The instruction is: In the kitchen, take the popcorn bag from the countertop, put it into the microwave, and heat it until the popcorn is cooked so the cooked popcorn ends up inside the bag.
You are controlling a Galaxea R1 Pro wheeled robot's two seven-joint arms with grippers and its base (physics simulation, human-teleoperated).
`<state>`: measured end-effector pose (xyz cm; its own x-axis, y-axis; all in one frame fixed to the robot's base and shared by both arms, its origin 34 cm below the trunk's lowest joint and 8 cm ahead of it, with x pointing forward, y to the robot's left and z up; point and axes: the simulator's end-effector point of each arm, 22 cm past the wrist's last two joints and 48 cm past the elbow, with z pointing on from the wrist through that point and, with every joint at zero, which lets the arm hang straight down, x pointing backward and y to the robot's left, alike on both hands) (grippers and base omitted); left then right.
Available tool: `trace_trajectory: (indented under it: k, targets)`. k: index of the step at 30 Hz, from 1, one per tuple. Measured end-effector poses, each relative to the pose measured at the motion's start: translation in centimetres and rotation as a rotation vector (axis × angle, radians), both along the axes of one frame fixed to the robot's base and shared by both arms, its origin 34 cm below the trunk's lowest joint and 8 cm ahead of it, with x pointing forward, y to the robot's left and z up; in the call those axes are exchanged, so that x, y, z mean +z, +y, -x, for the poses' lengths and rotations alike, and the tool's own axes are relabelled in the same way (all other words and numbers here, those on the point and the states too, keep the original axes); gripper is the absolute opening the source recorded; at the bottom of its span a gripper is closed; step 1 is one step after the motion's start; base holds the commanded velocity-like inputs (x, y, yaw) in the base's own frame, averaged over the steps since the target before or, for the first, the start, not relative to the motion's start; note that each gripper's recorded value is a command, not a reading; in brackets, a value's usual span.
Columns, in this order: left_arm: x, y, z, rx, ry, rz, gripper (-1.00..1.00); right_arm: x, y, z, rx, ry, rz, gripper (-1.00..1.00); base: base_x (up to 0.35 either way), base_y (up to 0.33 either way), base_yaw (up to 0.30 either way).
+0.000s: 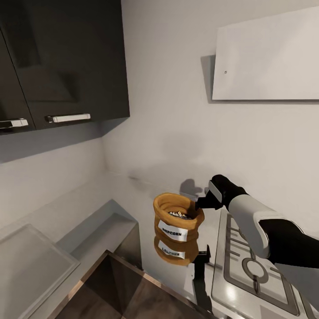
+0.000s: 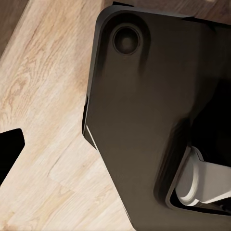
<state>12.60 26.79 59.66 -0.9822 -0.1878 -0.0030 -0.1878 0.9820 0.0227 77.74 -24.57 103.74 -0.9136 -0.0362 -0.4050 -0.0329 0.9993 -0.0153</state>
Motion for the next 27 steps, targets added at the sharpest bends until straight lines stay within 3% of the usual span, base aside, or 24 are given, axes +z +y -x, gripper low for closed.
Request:
trace_trajectory:
  k: [21,22,27]
  targets:
    - [0.0,0.0,0.0,0.0,0.0,0.001,1.0,-2.2,0.1,1.6,0.002,0.064,0.002,1.0,0.0,0.0,0.0]
    - [0.0,0.0,0.0,0.0,0.0,0.0,1.0,-2.2,0.1,1.6,0.002,0.064,0.002,-1.0,0.0,0.0,0.0]
    - [0.0,0.0,0.0,0.0,0.0,0.0,1.0,-2.2,0.0,1.6,0.004,0.064,0.009,-1.0,0.0,0.0,0.0]
